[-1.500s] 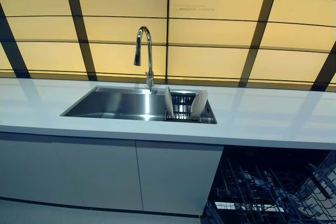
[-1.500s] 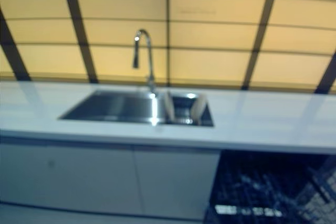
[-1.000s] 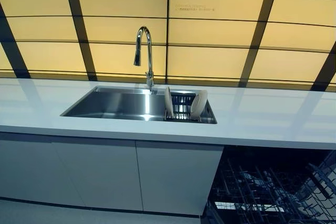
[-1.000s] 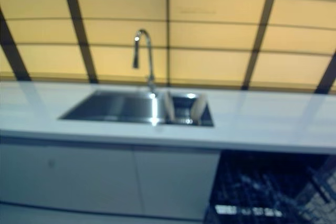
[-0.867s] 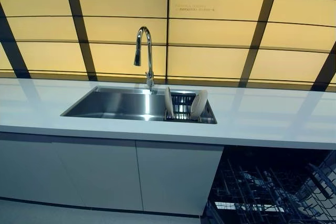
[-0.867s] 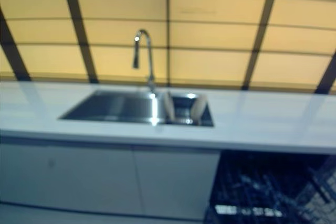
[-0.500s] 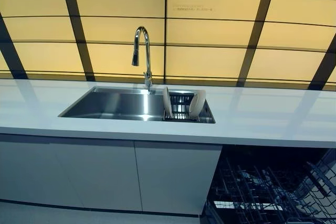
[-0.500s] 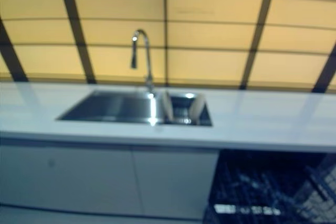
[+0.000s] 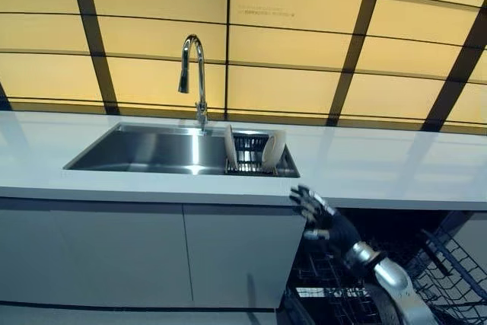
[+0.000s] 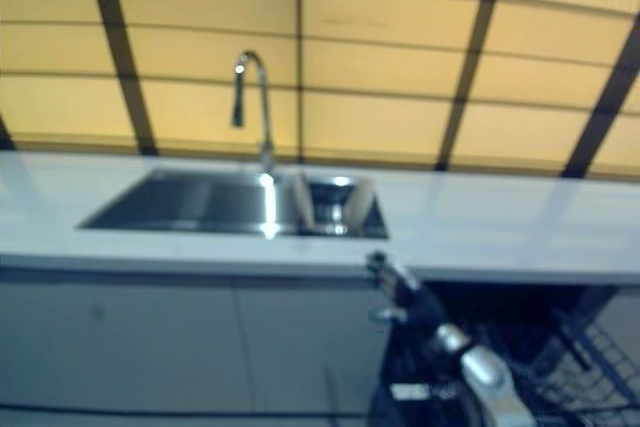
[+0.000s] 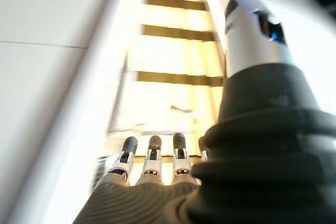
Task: Take plates into dishwasher
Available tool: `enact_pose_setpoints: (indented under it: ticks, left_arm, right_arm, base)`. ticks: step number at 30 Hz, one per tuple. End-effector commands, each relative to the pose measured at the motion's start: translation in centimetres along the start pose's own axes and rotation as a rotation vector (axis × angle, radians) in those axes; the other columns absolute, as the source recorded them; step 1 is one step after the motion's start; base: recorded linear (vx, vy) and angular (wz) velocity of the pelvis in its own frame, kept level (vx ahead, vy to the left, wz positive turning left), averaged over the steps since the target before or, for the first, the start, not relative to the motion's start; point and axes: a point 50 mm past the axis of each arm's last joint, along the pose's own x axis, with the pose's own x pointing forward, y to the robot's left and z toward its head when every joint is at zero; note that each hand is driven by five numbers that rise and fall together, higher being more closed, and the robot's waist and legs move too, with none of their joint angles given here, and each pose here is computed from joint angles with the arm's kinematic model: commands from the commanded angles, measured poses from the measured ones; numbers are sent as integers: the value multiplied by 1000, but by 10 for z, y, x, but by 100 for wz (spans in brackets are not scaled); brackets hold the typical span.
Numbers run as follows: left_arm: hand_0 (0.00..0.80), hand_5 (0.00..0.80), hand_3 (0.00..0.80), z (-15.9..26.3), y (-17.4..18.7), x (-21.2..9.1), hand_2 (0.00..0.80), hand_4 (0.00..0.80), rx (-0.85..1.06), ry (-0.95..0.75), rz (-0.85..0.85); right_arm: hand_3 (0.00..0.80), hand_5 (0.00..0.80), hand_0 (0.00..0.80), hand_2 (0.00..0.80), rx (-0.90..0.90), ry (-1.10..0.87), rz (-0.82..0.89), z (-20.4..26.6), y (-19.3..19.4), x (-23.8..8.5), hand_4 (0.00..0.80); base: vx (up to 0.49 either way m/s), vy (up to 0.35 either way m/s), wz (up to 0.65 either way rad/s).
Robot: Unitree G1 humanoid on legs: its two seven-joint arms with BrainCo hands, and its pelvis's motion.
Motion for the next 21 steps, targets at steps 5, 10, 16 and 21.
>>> enact_pose_setpoints:
  ticks: [5,10,16,21]
  left_arm:
    - [0,0,0,5,6,4,0,0,90,16,11]
    - [0,0,0,4,2,4,0,0,124,31,-15]
    - [0,0,0,12,8,5,0,0,152,10,-18]
    - [0,0,0,29,31,6,0,0,189,-17,18]
  right_arm:
    - [0,0,0,0,-25,-405,-180,107,-27,45,0]
    - [0,0,0,0,-59,-444,-429,133,-59,58,0]
    - [0,0,0,0,-216,-360,-728,153,-99,60,0]
    - [0,0,0,0,-215,-232,-930,158,-151,48,0]
  base:
    - [39,45,0]
    - [46,91,-1]
    - [24,116,-3]
    - [-33,119,-10]
